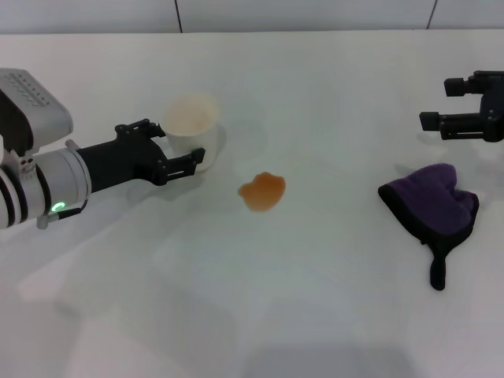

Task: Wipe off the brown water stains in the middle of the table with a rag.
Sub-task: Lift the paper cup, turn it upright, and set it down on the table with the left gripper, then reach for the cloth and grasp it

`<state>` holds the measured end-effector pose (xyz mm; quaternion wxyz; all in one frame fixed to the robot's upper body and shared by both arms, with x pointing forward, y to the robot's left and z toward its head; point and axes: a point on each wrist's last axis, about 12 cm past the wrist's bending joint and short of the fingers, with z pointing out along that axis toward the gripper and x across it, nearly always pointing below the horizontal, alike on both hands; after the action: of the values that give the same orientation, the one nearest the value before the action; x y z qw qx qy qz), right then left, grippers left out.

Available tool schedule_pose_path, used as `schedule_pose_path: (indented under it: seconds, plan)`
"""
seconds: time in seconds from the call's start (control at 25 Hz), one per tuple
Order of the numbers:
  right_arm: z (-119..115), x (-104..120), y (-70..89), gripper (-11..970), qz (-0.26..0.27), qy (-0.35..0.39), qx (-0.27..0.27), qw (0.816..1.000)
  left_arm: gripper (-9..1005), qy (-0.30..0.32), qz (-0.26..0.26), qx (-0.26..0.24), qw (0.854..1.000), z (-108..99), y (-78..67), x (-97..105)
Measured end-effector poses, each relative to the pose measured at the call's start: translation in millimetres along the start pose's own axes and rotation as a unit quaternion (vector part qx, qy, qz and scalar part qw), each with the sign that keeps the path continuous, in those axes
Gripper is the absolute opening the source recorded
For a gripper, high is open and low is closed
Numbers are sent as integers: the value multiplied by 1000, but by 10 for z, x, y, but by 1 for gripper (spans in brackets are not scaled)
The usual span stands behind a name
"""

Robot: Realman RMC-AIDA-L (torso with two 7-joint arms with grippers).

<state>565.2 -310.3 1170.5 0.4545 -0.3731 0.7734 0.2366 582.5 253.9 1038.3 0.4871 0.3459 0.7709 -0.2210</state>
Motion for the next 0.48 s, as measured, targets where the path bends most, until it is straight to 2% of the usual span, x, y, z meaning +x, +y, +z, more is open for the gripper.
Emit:
schedule_pose_path:
  seconds: [0.2,0.28,0.48]
  plan:
    - [-9,-8,-8,731,-1,-2,3,1000,708,-3,-2,9,1000,-4,-7,-21]
    - [-13,-9,-12,731,0,-2,5,1000,894,-3,-2,8,1000,-15,3,-22]
    - [-11,-9,-12,730,1,-3,6,1000,888,6,-3,6,1000,-49,26,-2]
